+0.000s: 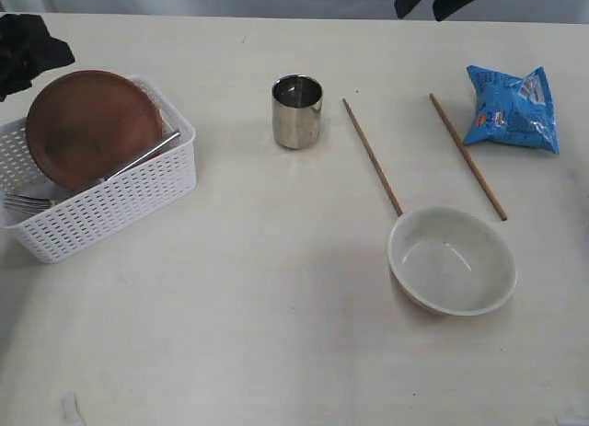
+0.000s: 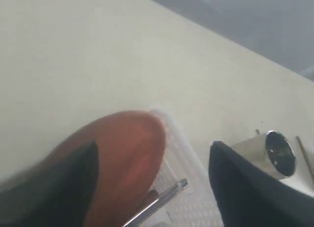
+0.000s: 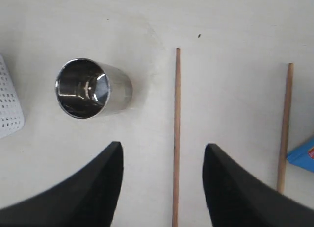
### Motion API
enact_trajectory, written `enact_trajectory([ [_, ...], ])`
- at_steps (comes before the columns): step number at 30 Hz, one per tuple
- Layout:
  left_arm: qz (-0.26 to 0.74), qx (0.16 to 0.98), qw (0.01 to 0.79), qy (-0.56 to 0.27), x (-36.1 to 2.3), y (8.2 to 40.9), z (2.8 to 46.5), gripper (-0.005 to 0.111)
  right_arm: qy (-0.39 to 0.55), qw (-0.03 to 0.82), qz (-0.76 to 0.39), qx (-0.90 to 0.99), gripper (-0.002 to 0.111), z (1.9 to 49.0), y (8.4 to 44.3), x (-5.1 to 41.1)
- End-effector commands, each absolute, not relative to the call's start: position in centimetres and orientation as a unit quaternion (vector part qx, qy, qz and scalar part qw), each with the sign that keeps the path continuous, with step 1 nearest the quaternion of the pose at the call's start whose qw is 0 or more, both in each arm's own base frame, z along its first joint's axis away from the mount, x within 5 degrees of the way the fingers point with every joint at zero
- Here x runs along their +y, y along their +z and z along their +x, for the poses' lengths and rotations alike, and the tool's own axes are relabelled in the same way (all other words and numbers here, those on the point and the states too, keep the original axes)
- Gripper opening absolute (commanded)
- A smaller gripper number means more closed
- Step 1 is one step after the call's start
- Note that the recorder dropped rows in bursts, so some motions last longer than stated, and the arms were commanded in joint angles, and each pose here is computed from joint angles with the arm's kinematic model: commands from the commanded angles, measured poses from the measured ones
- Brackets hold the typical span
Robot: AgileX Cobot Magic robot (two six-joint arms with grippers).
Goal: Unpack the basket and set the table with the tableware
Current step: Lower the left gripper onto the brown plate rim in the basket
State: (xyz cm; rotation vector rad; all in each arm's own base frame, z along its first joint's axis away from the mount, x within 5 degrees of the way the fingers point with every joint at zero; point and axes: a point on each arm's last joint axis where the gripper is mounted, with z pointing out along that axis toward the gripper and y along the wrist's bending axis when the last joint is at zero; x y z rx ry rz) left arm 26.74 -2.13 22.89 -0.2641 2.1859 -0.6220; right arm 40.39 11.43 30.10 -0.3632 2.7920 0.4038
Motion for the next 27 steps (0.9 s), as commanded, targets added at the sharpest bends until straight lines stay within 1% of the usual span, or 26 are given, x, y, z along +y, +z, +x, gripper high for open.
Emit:
enact_trajectory([
  [1, -0.067, 0.876, 0.36, -0.315, -2.8, 23.7, 29.1, 0.061, 0.16, 0.153, -0.137, 0.966, 0.048, 40.1, 30.7, 11.8],
  [2, -0.068, 0.874, 0.36, -0.318, -2.6, 23.7, 29.8, 0.061, 0.163, 0.153, -0.136, 0.965, 0.048, 40.1, 30.7, 11.8],
  [4, -0.07, 0.875, 0.381, -0.291, -1.7, 23.9, 31.0, 0.061, 0.172, 0.153, -0.141, 0.963, 0.048, 40.1, 30.8, 12.0],
  [7, -0.099, 0.873, 0.432, -0.204, 0.7, 24.4, 32.0, 0.058, 0.194, 0.153, -0.146, 0.958, 0.048, 40.0, 30.9, 12.4],
  [9, -0.126, 0.866, 0.465, -0.131, 2.2, 24.9, 32.1, 0.049, 0.202, 0.154, -0.15, 0.955, 0.048, 40.0, 31.0, 12.5],
  [11, -0.136, 0.862, 0.48, -0.086, 3.0, 25.1, 32.2, 0.041, 0.202, 0.155, -0.154, 0.955, 0.048, 40.0, 31.0, 12.5],
  [13, -0.123, 0.861, 0.491, -0.049, 3.5, 25.3, 32.3, 0.038, 0.202, 0.155, -0.154, 0.955, 0.048, 40.0, 31.0, 12.5],
  [14, -0.086, 0.857, 0.506, 0.04, 4.6, 25.9, 32.5, 0.038, 0.203, 0.155, -0.155, 0.954, 0.048, 40.0, 31.0, 12.6],
  [15, -0.057, 0.855, 0.507, 0.091, 5.1, 26.2, 32.5, 0.038, 0.205, 0.155, -0.154, 0.954, 0.048, 40.0, 31.0, 12.6],
  [16, -0.004, 0.843, 0.487, 0.229, 6.7, 26.8, 32.2, 0.038, 0.208, 0.155, -0.156, 0.953, 0.048, 40.0, 31.1, 12.6],
  [17, -0.024, 0.84, 0.463, 0.282, 7.4, 27.1, 31.8, 0.038, 0.208, 0.155, -0.156, 0.953, 0.048, 40.0, 31.1, 12.6],
  [18, -0.087, 0.847, 0.401, 0.339, 8.9, 26.8, 31.3, 0.038, 0.208, 0.155, -0.156, 0.953, 0.048, 40.0, 31.1, 12.6],
  [19, -0.106, 0.86, 0.355, 0.351, 9.7, 26.4, 31.4, 0.038, 0.21, 0.155, -0.157, 0.953, 0.048, 39.9, 31.1, 12.8],
  [20, -0.121, 0.906, 0.261, 0.311, 10.4, 25.2, 32.1, 0.038, 0.213, 0.155, -0.156, 0.952, 0.048, 39.9, 31.1, 12.8],
  [21, -0.138, 0.947, 0.185, 0.222, 10.4, 23.7, 33.0, 0.038, 0.217, 0.154, -0.155, 0.951, 0.048, 39.9, 31.1, 12.9],
  [22, -0.166, 0.967, 0.144, 0.127, 10.1, 22.9, 33.7, 0.038, 0.217, 0.154, -0.155, 0.951, 0.048, 39.9, 31.1, 12.9],
  [23, -0.151, 0.982, 0.109, -0.029, 9.1, 22.4, 34.9, 0.038, 0.218, 0.154, -0.155, 0.951, 0.048, 39.9, 31.1, 12.9],
  [24, -0.119, 0.982, 0.105, -0.104, 8.4, 22.2, 35.7, 0.038, 0.218, 0.154, -0.155, 0.951, 0.048, 39.9, 31.1, 12.9],
  [25, -0.034, 0.972, 0.124, -0.195, 6.9, 22.8, 36.5, 0.038, 0.219, 0.154, -0.155, 0.951, 0.048, 39.9, 31.1, 12.9],
  [26, 0.017, 0.963, 0.143, -0.229, 6.1, 23.0, 36.8, 0.038, 0.219, 0.154, -0.155, 0.951, 0.048, 39.9, 31.1, 12.9],
  [27, 0.074, 0.952, 0.167, -0.246, 5.3, 23.3, 37.0, 0.04, 0.219, 0.151, -0.154, 0.951, 0.048, 39.9, 31.0, 12.9],
])
